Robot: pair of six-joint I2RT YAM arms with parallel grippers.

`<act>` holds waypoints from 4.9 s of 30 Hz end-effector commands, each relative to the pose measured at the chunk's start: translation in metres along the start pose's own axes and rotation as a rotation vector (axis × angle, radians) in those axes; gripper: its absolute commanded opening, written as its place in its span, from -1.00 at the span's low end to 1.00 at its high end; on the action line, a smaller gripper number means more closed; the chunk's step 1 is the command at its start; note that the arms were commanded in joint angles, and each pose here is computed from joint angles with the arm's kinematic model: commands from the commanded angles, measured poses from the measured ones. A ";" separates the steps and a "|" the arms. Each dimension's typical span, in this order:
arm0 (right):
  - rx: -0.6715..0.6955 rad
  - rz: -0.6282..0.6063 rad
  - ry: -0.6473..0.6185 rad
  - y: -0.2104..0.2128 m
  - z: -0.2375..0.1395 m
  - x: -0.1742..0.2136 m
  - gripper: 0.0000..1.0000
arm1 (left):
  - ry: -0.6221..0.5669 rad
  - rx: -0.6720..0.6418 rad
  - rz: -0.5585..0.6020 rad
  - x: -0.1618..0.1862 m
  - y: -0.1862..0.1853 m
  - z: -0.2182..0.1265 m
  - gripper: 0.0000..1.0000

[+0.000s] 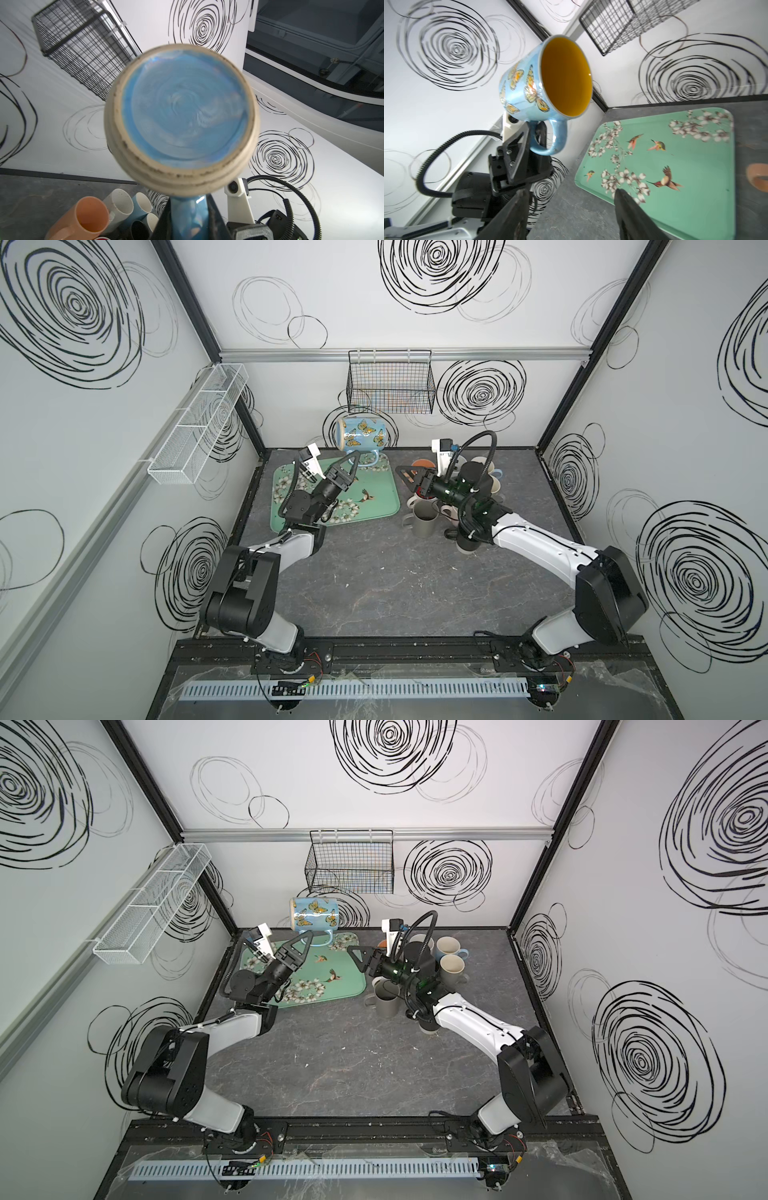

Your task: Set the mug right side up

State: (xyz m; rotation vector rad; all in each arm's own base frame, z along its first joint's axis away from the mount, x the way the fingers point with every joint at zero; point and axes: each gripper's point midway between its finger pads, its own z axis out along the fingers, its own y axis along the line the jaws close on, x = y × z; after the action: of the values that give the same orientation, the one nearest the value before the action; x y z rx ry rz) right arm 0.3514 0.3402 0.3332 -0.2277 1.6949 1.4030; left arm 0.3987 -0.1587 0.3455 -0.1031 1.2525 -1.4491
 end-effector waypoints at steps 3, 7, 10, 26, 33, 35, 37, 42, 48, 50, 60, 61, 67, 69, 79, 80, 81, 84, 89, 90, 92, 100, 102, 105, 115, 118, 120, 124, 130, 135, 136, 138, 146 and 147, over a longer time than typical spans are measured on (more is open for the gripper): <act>-0.183 0.010 -0.010 0.044 0.009 -0.015 0.39 | -0.072 0.313 0.082 -0.014 -0.089 0.008 -1.00; -0.180 0.010 -0.020 0.046 0.013 -0.021 0.40 | -0.070 0.357 0.059 -0.011 -0.102 0.010 -1.00; -0.181 0.014 -0.022 0.044 0.015 -0.022 0.40 | -0.067 0.371 0.053 -0.010 -0.107 0.012 -1.00; -0.196 0.077 -0.029 0.037 0.019 -0.029 0.33 | -0.032 0.443 0.021 0.004 -0.134 0.015 -1.00; -0.249 0.051 -0.082 0.050 0.005 -0.040 -0.23 | -0.026 0.462 0.013 0.007 -0.143 0.016 -1.00; -0.258 0.047 -0.104 0.053 0.000 -0.043 -0.39 | -0.023 0.463 0.013 0.008 -0.145 0.016 -1.00; -0.260 0.043 -0.115 0.055 -0.004 -0.044 -0.49 | -0.020 0.462 0.013 0.009 -0.147 0.016 -1.00; -0.278 0.038 -0.118 0.060 -0.007 -0.046 -0.53 | -0.010 0.445 0.027 0.012 -0.149 0.015 -1.00; -0.324 0.018 -0.128 0.069 -0.009 -0.048 -0.75 | 0.003 0.429 0.026 0.014 -0.147 0.013 -1.00; -0.330 0.005 -0.130 0.070 -0.011 -0.048 -1.00 | 0.015 0.399 0.026 0.017 -0.141 0.015 -0.93; -0.315 -0.136 -0.105 0.077 -0.023 -0.059 -1.00 | 0.100 0.086 0.202 0.027 -0.110 0.005 -0.11; -0.307 -0.165 -0.093 0.078 -0.023 -0.060 -1.00 | 0.114 0.064 0.215 0.028 -0.108 0.003 -0.07; -0.242 -0.381 0.052 0.077 -0.029 -0.067 -1.00 | 0.154 0.012 0.238 0.033 -0.106 -0.007 0.03; -0.218 -0.445 0.095 0.074 -0.034 -0.072 -1.00 | 0.165 -0.018 0.252 0.034 -0.103 -0.010 0.04; 0.015 -0.662 0.161 0.022 -0.098 -0.104 -1.00 | 0.248 -0.097 0.296 0.047 -0.090 -0.007 0.05; 0.058 -0.697 0.160 0.014 -0.108 -0.106 -1.00 | 0.255 -0.093 0.294 0.049 -0.089 -0.005 0.05; 0.108 -0.731 0.159 0.007 -0.118 -0.108 -1.00 | 0.260 -0.086 0.293 0.051 -0.089 -0.003 0.05; 0.233 -0.815 0.177 -0.012 -0.146 -0.111 -1.00 | 0.272 -0.059 0.282 0.059 -0.088 0.005 0.05; 0.384 -0.881 0.270 -0.049 -0.188 -0.100 -1.00 | 0.312 -0.025 0.253 0.075 -0.080 0.017 0.04; 0.425 -0.875 0.294 -0.060 -0.198 -0.098 -1.00 | 0.331 -0.029 0.253 0.079 -0.075 0.019 0.05; 0.516 -0.854 0.327 -0.083 -0.215 -0.094 -1.00 | 0.370 -0.049 0.264 0.089 -0.064 0.022 0.04; 0.753 -0.823 0.363 -0.125 -0.278 -0.086 -1.00 | 0.562 -0.240 0.459 0.123 -0.015 0.016 0.04; 0.811 -0.809 0.374 -0.131 -0.290 -0.088 -1.00 | 0.611 -0.318 0.555 0.128 -0.005 0.009 0.04; 0.894 -0.792 0.444 -0.147 -0.305 -0.082 -1.00 | 0.686 -0.378 0.671 0.140 0.000 0.000 0.07; 1.002 -0.713 0.645 -0.192 -0.331 -0.036 -1.00 | 0.727 -0.406 0.693 0.144 0.019 -0.012 0.12; 1.001 -0.680 0.710 -0.204 -0.333 -0.019 -1.00 | 0.719 -0.405 0.683 0.143 0.022 -0.013 0.13; 0.980 -0.664 0.738 -0.210 -0.329 -0.009 -1.00 | 0.704 -0.394 0.664 0.143 0.023 -0.013 0.13; 0.955 -0.653 0.767 -0.221 -0.322 0.000 -1.00 | 0.699 -0.393 0.623 0.143 0.031 -0.014 0.10; 0.938 -0.657 0.814 -0.243 -0.315 0.011 -1.00 | 0.710 -0.407 0.620 0.144 0.037 -0.016 0.11; 0.932 -0.648 0.871 -0.259 -0.309 0.018 -1.00 | 0.707 -0.425 0.633 0.140 0.039 -0.019 0.12; 0.928 -0.651 0.878 -0.262 -0.308 0.019 -1.00 | 0.708 -0.427 0.635 0.140 0.039 -0.019 0.12; 0.901 -0.661 0.896 -0.269 -0.304 0.024 -1.00 | 0.708 -0.433 0.640 0.140 0.040 -0.020 0.12; 0.875 -0.711 0.913 -0.293 -0.289 0.019 -1.00 | 0.724 -0.462 0.677 0.132 0.040 -0.021 0.11; 0.874 -0.719 0.911 -0.295 -0.286 0.017 -1.00 | 0.721 -0.467 0.682 0.131 0.040 -0.021 0.11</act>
State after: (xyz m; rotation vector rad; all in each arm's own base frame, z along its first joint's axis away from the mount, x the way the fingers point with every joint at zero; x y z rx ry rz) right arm 0.3498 -0.0048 0.0806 -0.9112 2.5460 -0.0450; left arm 0.3607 -0.2417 0.2185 0.5321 1.9942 -0.6230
